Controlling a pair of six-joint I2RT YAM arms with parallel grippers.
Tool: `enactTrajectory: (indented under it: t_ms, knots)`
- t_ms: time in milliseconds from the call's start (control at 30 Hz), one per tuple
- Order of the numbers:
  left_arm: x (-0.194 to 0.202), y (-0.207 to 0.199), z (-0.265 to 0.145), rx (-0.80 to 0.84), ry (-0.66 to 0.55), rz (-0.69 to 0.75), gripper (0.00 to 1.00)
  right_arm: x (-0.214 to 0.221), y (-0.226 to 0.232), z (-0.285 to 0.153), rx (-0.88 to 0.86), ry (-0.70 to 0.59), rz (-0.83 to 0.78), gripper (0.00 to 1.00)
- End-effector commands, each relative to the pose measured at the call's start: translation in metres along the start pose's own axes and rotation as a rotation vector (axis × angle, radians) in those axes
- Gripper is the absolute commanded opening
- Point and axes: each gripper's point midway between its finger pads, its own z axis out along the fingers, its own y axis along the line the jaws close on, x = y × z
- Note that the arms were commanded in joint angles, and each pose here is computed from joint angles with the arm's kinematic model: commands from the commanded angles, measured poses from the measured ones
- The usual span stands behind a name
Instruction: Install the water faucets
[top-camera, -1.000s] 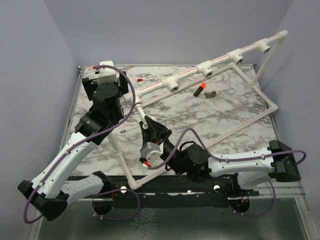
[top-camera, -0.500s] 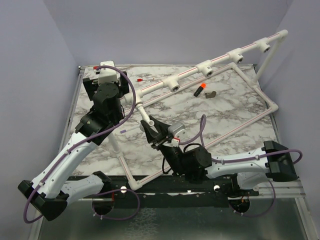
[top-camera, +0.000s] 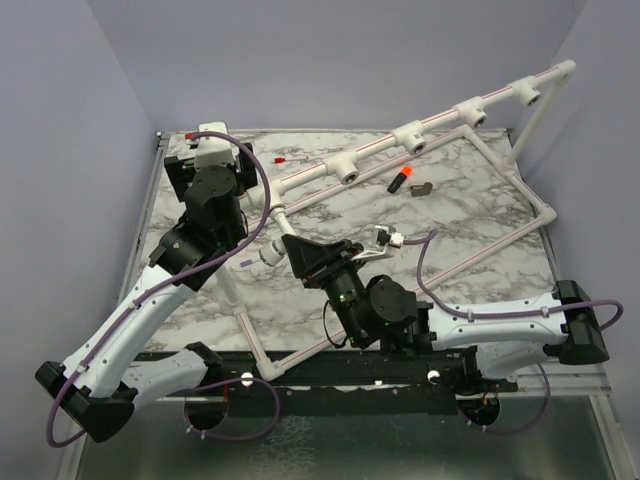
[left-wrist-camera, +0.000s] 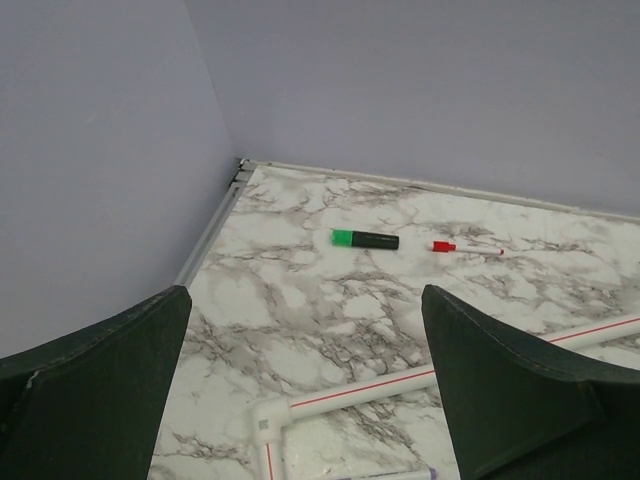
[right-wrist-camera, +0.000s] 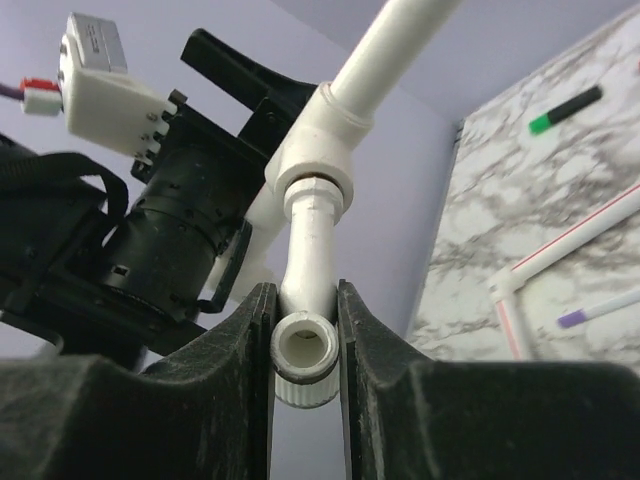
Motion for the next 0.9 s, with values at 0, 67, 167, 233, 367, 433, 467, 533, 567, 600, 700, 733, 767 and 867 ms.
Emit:
enactTrajectory:
  t_ms: [0,67,167,233,367,433,467,533,567,600,700,733,767,867]
  knots:
    - [0.026,-0.005,-0.010,0.063,0.072,0.102,0.99,-0.004,-0.029,0.014,0.165,-0.038,0.302,0.00]
    - [0.026,-0.005,-0.011,0.067,0.071,0.101,0.99,-0.003,-0.029,0.013,0.166,-0.026,0.366,0.00]
    - [0.026,-0.005,-0.012,0.067,0.069,0.099,0.99,-0.002,-0.025,0.010,0.153,-0.006,0.435,0.00]
    - [0.025,-0.004,-0.012,0.068,0.068,0.098,0.99,-0.001,-0.026,0.008,0.153,0.005,0.472,0.01]
    - [0.025,-0.004,-0.013,0.068,0.068,0.099,0.99,0.002,-0.028,0.006,0.158,0.025,0.500,0.01]
    - [0.025,-0.004,-0.013,0.066,0.068,0.098,0.99,0.002,-0.030,0.005,0.162,0.030,0.493,0.10]
    - [0.025,-0.004,-0.013,0.067,0.068,0.099,0.99,0.003,-0.031,0.004,0.163,0.033,0.488,0.13]
    - [0.025,-0.003,-0.013,0.064,0.068,0.097,0.99,0.002,-0.032,0.003,0.160,0.033,0.468,0.26]
    - [0.026,-0.004,-0.012,0.065,0.069,0.100,0.99,0.002,-0.033,0.003,0.158,0.034,0.461,0.31]
    - [0.026,-0.004,-0.012,0.066,0.069,0.100,0.99,0.000,-0.034,0.002,0.156,0.033,0.452,0.36]
    - [0.026,-0.004,-0.012,0.063,0.070,0.101,0.99,-0.006,-0.035,-0.001,0.141,0.029,0.412,0.47]
    - [0.026,-0.003,-0.012,0.061,0.070,0.102,0.99,-0.009,-0.036,-0.002,0.136,0.028,0.396,0.50]
    - [0.026,-0.003,-0.012,0.061,0.071,0.103,0.99,-0.011,-0.037,-0.003,0.134,0.026,0.384,0.52]
    - [0.026,-0.004,-0.012,0.060,0.072,0.104,0.99,-0.018,-0.039,-0.006,0.126,0.022,0.360,0.58]
